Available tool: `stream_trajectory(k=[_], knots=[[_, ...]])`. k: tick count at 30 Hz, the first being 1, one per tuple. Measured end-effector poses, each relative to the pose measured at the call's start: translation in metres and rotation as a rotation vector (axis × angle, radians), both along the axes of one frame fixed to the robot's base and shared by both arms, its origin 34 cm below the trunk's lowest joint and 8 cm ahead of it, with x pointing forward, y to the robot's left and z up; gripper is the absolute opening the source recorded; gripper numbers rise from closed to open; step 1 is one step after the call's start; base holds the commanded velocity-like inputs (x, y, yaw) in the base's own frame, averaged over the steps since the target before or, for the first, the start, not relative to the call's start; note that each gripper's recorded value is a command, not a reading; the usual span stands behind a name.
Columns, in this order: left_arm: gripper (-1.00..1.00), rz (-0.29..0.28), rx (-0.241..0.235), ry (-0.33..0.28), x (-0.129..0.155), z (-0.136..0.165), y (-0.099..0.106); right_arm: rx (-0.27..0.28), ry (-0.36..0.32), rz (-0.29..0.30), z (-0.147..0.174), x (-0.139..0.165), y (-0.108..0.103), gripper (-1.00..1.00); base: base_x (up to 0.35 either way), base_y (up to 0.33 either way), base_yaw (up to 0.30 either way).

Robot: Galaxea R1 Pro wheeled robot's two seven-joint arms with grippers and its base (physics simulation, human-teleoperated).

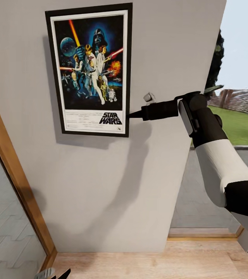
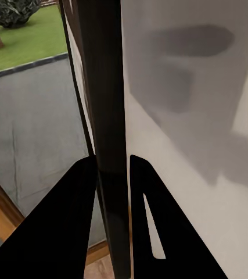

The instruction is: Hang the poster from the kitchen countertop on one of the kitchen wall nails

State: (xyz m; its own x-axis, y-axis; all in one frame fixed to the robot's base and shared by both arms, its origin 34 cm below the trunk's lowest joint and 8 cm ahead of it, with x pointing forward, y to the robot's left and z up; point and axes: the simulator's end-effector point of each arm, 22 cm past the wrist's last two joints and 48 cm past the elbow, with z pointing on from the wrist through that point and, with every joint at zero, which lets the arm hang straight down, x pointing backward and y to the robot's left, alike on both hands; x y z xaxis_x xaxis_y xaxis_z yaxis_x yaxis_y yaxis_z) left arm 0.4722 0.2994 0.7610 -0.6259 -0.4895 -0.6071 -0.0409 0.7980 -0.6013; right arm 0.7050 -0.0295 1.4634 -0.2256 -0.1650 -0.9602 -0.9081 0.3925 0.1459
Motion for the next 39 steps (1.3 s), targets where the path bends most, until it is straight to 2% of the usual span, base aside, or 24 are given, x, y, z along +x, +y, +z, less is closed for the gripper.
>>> stream_trajectory(k=[15,19,23,39], knots=[[1.0,0.0,0.0,-0.001,0.0,0.0,0.0,0.001,-0.005,0.004,-0.002,0.0,0.001,-1.0,0.0,0.0,0.0],[1.0,0.0,0.0,0.0,0.0,0.0,0.0,0.004,-0.055,0.016,0.0,0.0,0.002,-1.0,0.0,0.0,0.0],[1.0,0.0,0.0,0.0,0.0,0.0,0.0,0.005,-0.068,0.019,0.0,0.001,0.002,-1.0,0.0,0.0,0.0],[1.0,0.0,0.0,0.0,0.0,0.0,0.0,0.006,-0.046,0.024,-0.029,0.004,0.002,-1.0,0.0,0.0,0.0]])
